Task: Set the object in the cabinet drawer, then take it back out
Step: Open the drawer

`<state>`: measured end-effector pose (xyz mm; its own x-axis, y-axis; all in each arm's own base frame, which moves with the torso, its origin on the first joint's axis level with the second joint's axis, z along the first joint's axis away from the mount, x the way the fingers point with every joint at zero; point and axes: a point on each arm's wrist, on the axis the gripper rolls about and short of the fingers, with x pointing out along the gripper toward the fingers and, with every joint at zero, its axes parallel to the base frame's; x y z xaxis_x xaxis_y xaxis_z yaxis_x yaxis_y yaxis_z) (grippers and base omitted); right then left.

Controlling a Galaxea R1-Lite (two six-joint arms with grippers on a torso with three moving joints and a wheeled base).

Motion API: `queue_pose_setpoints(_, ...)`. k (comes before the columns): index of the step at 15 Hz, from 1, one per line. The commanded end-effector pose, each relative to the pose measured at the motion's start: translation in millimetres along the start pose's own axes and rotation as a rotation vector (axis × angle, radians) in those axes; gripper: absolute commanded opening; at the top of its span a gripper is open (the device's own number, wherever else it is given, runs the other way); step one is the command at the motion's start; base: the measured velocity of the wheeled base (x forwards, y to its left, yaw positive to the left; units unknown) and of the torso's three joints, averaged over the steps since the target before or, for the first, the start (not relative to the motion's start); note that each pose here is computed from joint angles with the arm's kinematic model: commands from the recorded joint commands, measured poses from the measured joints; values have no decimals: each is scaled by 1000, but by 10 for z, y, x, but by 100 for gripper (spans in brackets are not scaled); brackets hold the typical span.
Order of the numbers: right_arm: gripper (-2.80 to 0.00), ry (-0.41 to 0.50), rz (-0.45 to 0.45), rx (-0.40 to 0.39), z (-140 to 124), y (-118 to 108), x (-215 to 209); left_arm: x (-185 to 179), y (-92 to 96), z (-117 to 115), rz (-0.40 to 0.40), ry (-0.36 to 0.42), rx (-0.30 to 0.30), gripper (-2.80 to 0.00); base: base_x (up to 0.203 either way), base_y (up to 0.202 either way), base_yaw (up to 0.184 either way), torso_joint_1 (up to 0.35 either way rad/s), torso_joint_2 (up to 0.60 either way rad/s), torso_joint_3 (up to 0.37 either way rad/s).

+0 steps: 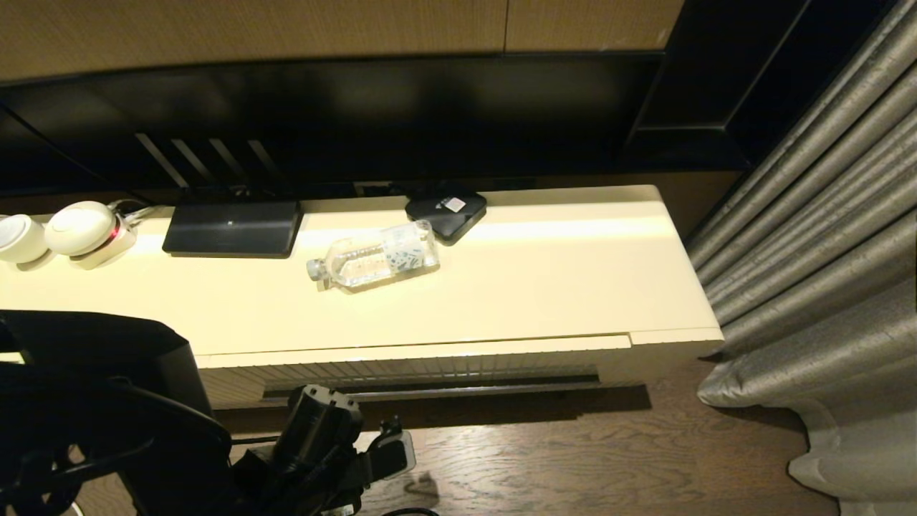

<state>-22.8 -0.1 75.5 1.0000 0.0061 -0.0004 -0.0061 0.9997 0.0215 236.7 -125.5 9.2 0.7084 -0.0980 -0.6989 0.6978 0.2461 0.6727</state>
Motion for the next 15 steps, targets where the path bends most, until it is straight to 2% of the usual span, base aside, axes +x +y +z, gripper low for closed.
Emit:
queue_pose_setpoints(1,-280,3,1,0,-4,0,2,32,44,7,-9,-19,36,0,0,0,0,0,0,0)
queue_pose_setpoints(4,-280,1,2,0,0,0,1,107,136,54,-30,-47,53,0,0,0,0,0,0,0)
queue_pose_setpoints(7,-280,1,2,0,0,0,1,138,239,40,-44,-31,97,0,0,0,0,0,0,0)
queue_pose_setpoints(10,-280,1,1,0,-1,0,1,125,233,0,-78,-3,105,0,0,0,0,0,0,0)
queue_pose_setpoints(15,-280,2,1,0,-2,0,2,149,272,14,-64,-10,183,0,0,0,0,0,0,0)
